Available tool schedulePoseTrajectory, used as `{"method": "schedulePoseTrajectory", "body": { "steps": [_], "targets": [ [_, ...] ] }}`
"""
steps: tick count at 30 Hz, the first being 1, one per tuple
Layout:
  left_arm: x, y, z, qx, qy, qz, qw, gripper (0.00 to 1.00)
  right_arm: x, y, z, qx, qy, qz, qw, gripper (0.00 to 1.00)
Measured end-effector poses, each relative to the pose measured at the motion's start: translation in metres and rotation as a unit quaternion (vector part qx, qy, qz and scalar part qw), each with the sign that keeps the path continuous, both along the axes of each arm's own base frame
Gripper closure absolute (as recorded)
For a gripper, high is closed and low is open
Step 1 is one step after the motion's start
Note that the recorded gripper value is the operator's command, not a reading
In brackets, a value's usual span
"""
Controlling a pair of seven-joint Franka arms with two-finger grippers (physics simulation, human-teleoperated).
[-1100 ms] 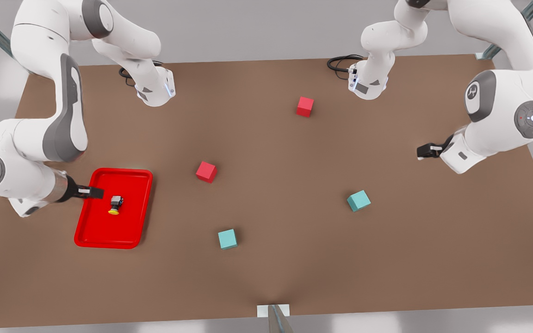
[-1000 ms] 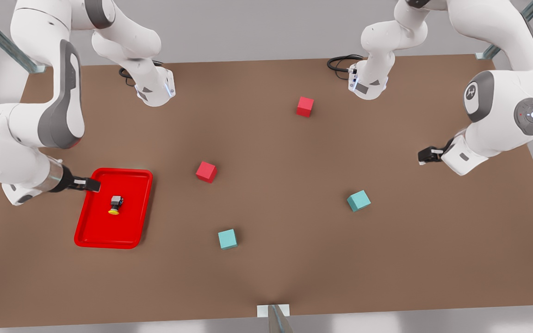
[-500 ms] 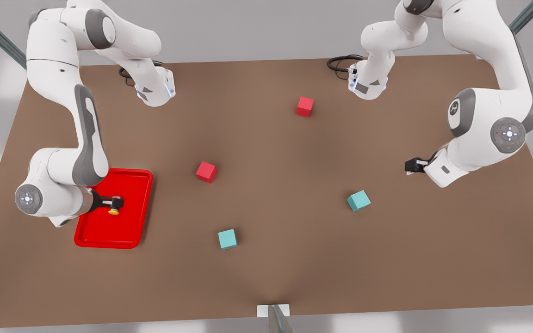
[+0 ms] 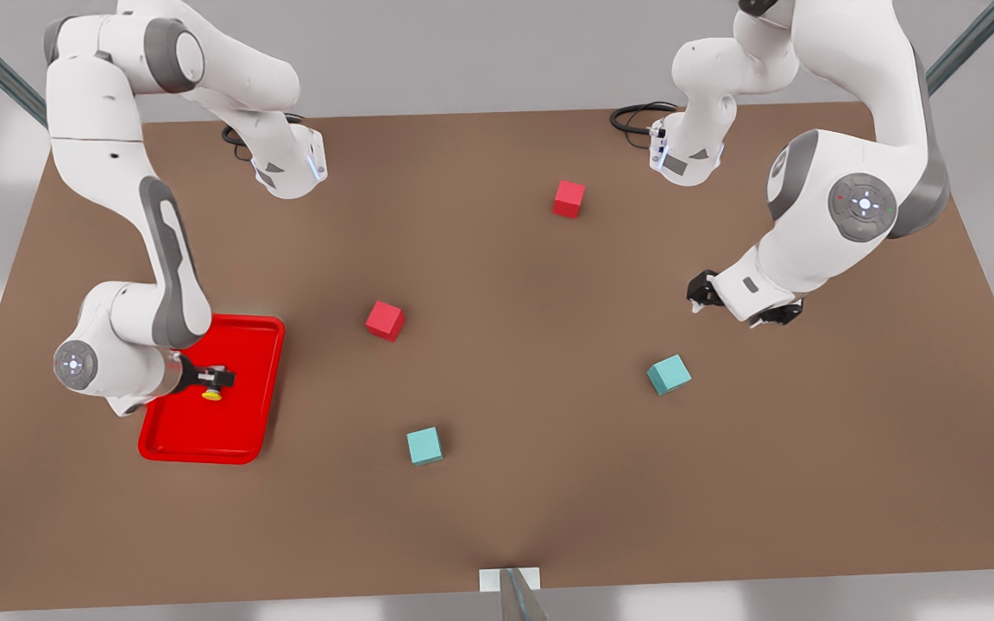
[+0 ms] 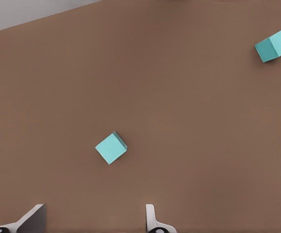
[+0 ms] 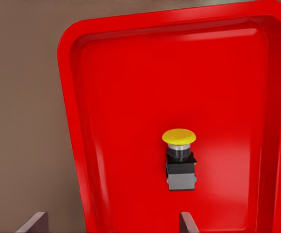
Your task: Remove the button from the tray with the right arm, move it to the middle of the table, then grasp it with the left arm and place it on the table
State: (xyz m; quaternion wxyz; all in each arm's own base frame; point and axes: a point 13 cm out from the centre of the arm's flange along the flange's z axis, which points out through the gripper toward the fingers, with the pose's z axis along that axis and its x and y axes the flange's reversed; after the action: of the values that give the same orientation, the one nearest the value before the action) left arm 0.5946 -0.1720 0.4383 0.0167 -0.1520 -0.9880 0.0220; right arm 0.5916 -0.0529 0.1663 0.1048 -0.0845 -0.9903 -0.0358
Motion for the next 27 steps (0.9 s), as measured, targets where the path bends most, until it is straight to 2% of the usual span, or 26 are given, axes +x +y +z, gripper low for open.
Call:
{"method": "schedulePoseTrajectory", "body": {
  "steps": [18,23,27],
  "targets": [
    [0.006,-0.015,-0.011,-0.001,-0.006,-0.009,1.000,0.00,0.006,-0.060,-0.050,-0.012,-0.035,-0.010,0.999,0.00],
    [0.037,0.025,-0.073,0.001,0.019,0.023,1.000,0.00,0.004,-0.061,-0.069,-0.018,-0.040,0.007,0.999,0.00],
    [0.050,0.054,-0.089,0.002,0.018,0.046,0.999,0.00,0.000,-0.061,-0.083,-0.020,-0.042,0.017,0.999,0.00]
  ]
}}
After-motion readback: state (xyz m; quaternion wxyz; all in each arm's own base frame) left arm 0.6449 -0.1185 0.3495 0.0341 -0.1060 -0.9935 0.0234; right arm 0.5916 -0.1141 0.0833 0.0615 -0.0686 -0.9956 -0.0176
